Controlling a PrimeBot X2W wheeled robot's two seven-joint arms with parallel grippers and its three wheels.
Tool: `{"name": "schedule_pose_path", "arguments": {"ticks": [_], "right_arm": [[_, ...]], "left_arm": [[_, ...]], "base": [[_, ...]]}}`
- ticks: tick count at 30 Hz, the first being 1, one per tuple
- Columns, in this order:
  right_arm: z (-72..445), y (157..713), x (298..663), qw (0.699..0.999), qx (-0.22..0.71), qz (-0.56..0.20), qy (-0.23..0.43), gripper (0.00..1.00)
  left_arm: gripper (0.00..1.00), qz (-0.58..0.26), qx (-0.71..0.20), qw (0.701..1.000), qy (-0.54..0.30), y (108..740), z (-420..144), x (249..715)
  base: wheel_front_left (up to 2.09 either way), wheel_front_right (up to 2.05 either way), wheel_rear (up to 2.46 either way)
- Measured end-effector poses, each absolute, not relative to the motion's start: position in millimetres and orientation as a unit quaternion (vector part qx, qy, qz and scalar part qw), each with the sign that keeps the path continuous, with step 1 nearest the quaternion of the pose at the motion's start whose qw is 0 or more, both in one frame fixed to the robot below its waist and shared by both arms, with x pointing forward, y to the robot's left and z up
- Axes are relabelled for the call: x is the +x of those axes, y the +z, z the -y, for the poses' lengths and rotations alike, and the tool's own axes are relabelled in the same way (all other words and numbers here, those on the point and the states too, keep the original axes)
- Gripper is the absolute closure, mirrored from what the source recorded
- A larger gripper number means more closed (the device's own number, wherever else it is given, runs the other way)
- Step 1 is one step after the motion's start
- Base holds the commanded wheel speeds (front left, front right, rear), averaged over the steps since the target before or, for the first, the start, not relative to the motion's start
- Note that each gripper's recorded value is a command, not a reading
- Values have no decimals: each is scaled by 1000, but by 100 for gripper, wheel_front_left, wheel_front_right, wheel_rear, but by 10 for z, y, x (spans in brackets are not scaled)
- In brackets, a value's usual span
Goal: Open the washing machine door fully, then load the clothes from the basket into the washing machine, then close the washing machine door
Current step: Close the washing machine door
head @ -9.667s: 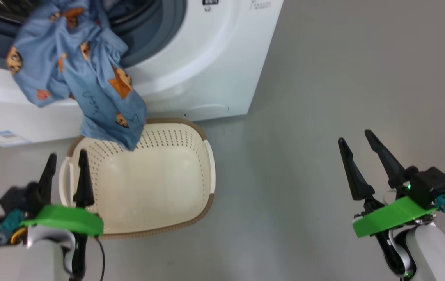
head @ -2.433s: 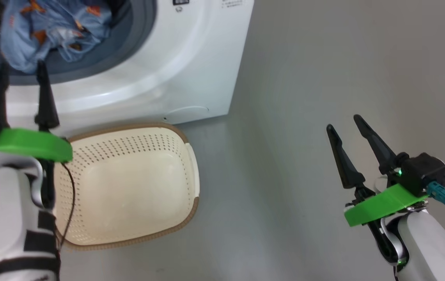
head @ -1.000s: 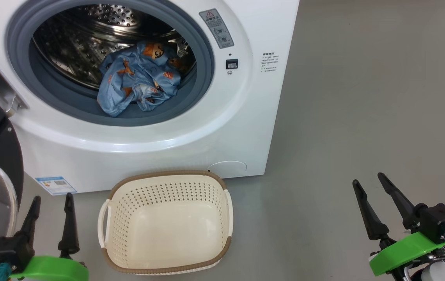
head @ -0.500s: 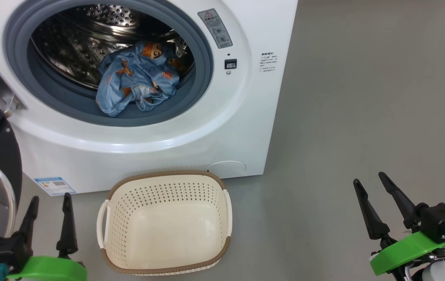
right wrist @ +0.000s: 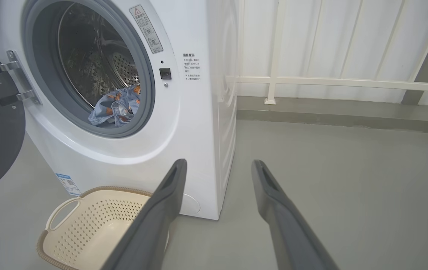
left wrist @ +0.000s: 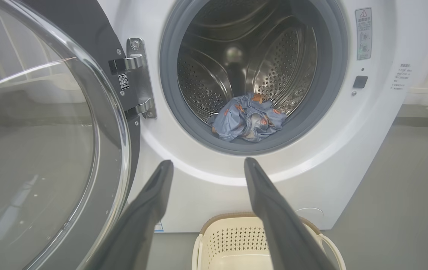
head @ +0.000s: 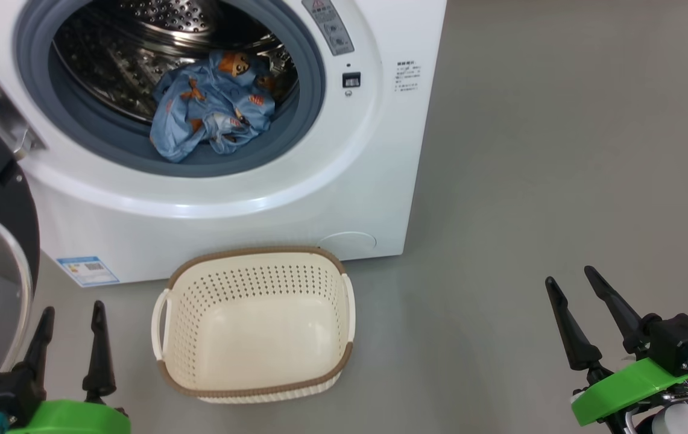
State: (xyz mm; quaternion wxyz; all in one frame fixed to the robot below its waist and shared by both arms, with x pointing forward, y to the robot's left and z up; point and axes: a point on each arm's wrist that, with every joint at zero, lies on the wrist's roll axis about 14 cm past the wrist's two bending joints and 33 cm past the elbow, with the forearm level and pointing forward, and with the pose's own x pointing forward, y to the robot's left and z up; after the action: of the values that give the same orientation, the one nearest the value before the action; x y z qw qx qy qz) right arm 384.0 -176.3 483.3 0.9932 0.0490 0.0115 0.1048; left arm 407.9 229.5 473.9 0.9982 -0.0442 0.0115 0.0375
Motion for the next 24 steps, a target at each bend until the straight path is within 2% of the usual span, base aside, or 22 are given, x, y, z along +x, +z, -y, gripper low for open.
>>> {"name": "schedule_pose_path", "arguments": {"ticks": [8,24], "right_arm": [[1758,4854,3837,993,48,-9,106,11],[1624,4861,3892,991,49,-8,126,11]], "left_arm": [[0,-9,-43,998,37,4755,-2299,4034],[0,-11,-43,998,55,4740,-2408,3931]], "base": [[-86,86,0],[-3,3,0]]}}
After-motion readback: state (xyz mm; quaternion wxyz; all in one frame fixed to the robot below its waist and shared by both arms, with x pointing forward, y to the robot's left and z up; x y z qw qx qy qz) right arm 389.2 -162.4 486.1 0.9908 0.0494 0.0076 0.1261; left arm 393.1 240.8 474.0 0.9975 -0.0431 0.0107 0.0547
